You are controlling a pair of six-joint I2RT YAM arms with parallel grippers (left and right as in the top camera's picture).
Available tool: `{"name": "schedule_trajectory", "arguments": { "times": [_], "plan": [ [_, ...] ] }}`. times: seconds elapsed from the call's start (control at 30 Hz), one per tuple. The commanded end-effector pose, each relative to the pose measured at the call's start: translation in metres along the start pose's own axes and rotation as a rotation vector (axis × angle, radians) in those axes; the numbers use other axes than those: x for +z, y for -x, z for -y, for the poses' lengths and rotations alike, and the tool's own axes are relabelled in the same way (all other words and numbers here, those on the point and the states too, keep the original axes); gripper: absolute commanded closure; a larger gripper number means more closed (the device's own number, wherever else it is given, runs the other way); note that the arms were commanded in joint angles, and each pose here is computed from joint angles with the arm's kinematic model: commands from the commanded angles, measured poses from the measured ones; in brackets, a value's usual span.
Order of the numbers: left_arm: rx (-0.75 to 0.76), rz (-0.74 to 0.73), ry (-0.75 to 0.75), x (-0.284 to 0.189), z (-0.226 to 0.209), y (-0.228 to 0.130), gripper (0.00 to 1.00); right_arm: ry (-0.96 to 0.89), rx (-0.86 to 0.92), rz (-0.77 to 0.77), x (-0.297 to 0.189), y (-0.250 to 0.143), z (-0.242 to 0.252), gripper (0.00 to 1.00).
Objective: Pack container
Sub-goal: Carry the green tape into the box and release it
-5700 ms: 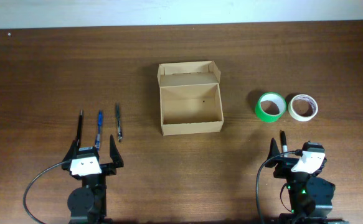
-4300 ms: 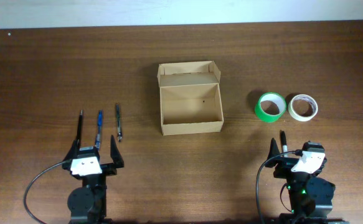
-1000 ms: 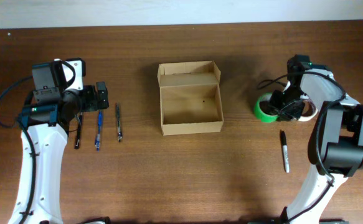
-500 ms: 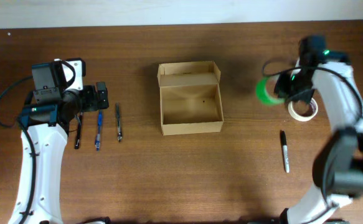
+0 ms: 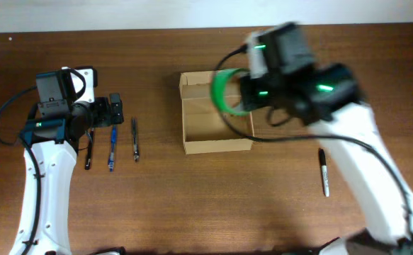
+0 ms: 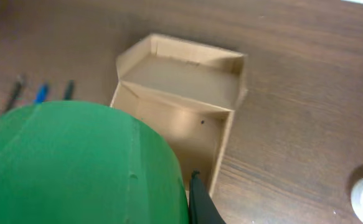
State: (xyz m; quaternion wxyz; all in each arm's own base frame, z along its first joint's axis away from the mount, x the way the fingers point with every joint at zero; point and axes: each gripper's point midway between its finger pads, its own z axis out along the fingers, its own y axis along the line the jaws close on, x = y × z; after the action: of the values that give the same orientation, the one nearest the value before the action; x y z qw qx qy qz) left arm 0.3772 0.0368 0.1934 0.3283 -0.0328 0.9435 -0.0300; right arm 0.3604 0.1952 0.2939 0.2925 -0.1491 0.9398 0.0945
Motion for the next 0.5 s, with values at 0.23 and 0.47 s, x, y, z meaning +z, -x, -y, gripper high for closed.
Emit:
{"name": "schedule_trajectory", "arguments": {
  "times": [0.23, 0.47],
  "plan": [
    [0.016, 0.017, -0.015, -0.003, 0.002, 0.007, 0.01, -0.080, -0.090, -0.275, 0.145, -0.043, -0.013, 0.96],
    [0.016, 0.017, -0.015, -0.003, 0.002, 0.007, 0.01, -0.070, -0.090, -0.394, 0.199, -0.074, -0.014, 0.96]
  ]
}}
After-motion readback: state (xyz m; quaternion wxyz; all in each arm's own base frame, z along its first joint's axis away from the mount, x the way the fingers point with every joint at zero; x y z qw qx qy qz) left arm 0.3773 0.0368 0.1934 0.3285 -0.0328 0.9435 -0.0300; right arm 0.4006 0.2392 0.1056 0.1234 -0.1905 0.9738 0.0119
